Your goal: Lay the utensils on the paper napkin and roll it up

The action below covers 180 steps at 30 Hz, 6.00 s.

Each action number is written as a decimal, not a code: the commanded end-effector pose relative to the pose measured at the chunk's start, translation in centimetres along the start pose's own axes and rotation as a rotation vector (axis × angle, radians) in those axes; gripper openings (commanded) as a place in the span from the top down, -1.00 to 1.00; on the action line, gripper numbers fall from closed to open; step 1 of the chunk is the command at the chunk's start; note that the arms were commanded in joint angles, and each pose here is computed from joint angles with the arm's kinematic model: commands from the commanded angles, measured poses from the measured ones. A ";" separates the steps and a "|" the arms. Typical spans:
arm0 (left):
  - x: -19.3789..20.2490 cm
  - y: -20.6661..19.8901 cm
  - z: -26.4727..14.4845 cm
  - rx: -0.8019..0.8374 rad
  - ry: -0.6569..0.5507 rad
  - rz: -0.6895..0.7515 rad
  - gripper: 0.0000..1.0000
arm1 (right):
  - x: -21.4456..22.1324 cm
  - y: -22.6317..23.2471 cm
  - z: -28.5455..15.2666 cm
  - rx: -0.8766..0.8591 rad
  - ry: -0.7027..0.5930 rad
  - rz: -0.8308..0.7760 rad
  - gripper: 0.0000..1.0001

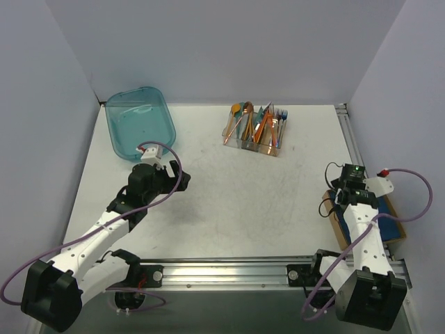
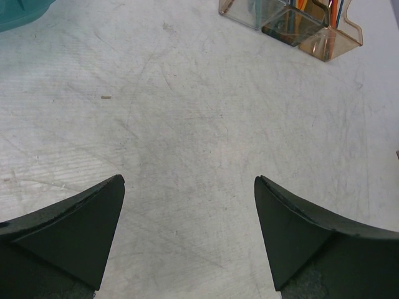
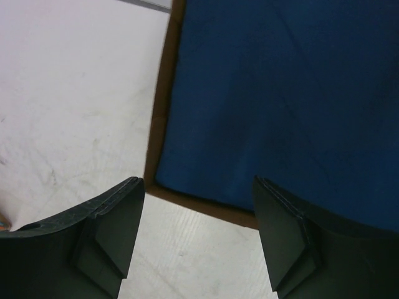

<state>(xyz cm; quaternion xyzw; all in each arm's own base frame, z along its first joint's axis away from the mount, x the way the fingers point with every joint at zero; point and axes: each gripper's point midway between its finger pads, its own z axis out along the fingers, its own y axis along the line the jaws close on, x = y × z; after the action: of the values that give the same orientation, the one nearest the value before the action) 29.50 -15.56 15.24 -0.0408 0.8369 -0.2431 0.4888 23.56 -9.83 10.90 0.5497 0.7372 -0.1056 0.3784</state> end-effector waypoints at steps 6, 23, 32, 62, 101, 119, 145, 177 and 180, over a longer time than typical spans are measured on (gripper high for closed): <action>-1.4 -1.4 0.3 0.048 -0.036 -0.012 -0.88 | 2.0 -3.7 4.2 0.087 0.126 0.036 -0.31; -1.1 -1.2 0.7 0.038 -0.021 -0.011 -0.88 | 2.9 -6.5 7.6 0.300 0.129 0.053 0.13; -0.7 -1.0 1.2 0.031 -0.007 -0.007 -0.88 | 1.2 -6.2 6.3 0.281 0.068 0.087 0.63; -1.1 -0.7 1.3 0.009 -0.021 0.008 -0.88 | -1.1 7.5 -3.5 -0.200 0.027 -0.048 0.87; -1.8 0.0 1.0 -0.006 -0.051 0.019 -0.88 | 26.4 23.7 -14.7 -0.700 0.233 -0.523 -0.07; 4.0 -11.4 9.5 0.154 0.171 -0.040 -0.91 | 9.3 30.9 -6.5 -0.726 -0.001 -0.672 0.06; 9.6 -8.8 16.5 0.057 0.321 -0.014 -0.31 | 12.6 36.3 4.7 -0.685 0.041 -0.903 0.36; 1.8 -11.1 11.9 0.093 0.169 0.060 -0.30 | 5.9 37.7 -1.7 -0.773 -0.122 -0.800 1.00; 1.9 -10.2 11.1 0.070 0.159 0.075 -0.29 | 4.7 37.9 -4.2 -0.830 -0.157 -0.773 1.00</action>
<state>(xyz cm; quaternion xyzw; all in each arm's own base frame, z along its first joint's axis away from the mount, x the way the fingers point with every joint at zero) 36.35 -30.23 12.33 0.0234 0.8718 -0.2691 0.4087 55.11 9.97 13.10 0.0354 0.8782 0.0084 0.4768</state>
